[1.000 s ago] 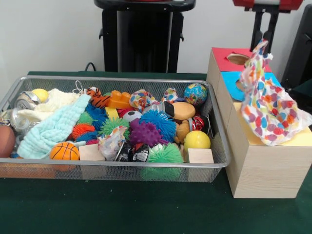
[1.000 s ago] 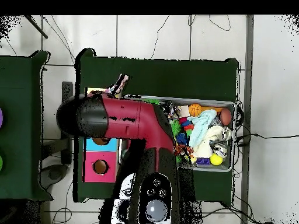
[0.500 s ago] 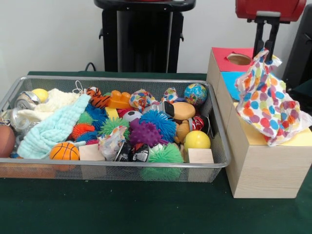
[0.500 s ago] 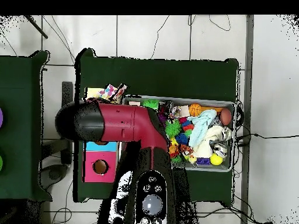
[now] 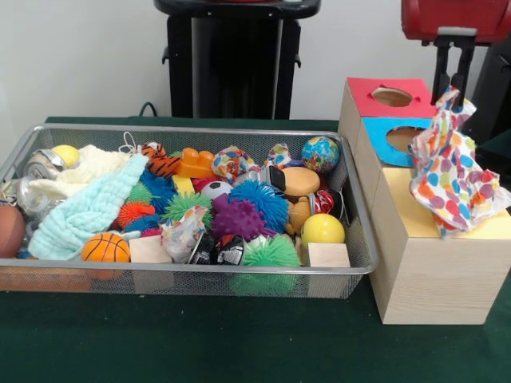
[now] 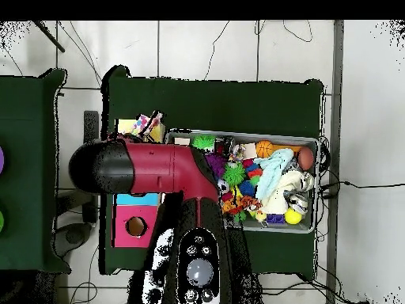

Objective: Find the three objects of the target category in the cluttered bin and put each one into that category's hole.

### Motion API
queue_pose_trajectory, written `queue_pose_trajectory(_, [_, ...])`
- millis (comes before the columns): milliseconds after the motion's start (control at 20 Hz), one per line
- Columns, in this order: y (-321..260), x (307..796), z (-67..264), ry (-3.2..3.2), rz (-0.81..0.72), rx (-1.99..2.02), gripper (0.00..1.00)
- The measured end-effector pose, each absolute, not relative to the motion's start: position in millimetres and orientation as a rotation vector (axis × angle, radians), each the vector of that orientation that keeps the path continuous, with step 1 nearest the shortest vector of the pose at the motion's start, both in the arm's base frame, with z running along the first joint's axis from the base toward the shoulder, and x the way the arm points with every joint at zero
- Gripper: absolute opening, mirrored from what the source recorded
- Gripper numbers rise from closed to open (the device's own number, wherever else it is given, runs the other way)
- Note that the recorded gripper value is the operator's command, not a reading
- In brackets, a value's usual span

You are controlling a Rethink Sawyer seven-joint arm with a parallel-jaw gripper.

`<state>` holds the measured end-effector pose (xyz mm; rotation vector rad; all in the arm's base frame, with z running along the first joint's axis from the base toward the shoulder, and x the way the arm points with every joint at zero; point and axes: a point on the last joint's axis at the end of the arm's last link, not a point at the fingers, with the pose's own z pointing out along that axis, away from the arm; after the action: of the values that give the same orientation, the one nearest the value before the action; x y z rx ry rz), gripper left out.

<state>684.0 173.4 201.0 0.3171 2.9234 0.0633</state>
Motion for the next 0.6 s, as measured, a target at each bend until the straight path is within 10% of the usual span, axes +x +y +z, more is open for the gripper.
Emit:
queue_pose_trajectory(50, [174.3,685.0,200.5,2.917,0.066,0.315,0.00])
queue_pose_trajectory(100, [176.8,688.3,196.6,2.891,0.071,0.306,1.00])
queue_pose_trajectory(600, [178.9,686.2,189.1,2.888,0.052,0.273,1.00])
